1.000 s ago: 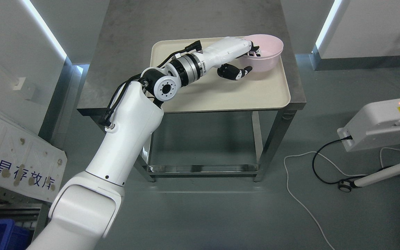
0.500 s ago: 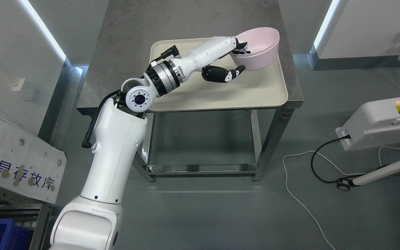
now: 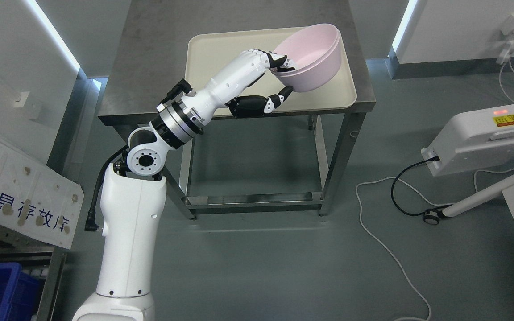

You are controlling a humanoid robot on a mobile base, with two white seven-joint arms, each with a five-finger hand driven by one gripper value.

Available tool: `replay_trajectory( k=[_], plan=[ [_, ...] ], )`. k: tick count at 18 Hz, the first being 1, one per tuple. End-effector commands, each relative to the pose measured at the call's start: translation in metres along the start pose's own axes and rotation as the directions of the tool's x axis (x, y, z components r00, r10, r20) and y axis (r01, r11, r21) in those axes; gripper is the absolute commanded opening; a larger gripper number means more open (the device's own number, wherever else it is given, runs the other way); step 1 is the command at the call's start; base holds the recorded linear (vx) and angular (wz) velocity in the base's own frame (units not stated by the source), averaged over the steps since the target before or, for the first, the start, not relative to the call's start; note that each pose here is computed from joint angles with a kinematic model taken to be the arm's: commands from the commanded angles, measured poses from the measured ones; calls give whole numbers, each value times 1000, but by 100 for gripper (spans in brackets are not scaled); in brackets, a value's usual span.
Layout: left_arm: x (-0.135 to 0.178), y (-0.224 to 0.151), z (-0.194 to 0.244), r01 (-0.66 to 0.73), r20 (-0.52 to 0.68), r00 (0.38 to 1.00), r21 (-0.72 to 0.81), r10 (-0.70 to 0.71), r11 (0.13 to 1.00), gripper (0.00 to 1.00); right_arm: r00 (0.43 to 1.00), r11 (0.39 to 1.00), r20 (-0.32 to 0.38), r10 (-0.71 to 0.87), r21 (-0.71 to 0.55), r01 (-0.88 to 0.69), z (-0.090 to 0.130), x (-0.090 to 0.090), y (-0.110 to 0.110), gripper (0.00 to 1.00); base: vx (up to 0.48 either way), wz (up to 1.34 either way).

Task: Stack pink IKEA bowls on left shelf middle
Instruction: 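Lift the stacked bowls off the tray with the left hand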

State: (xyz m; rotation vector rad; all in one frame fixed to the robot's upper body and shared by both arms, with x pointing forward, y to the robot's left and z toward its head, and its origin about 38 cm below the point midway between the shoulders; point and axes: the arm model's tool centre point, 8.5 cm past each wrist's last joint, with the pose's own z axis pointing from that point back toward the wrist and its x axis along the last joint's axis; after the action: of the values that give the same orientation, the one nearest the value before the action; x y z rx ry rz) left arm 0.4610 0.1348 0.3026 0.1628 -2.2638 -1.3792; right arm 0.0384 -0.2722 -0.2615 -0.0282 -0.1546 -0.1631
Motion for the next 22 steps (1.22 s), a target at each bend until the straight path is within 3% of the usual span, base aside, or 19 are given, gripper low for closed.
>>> replay_trajectory(
  k=[1,22],
  plan=[
    [11,42,35,90,-24,996,127,-88,988,3,1000,1000,4,4,-17,-4,1,2,-11,100,-197,0],
    [24,58,41,129,-15,992,181,-129,975,4,1000,1000,4,4,-17,-4,1,2,-11,100,-236,-180]
  ],
)
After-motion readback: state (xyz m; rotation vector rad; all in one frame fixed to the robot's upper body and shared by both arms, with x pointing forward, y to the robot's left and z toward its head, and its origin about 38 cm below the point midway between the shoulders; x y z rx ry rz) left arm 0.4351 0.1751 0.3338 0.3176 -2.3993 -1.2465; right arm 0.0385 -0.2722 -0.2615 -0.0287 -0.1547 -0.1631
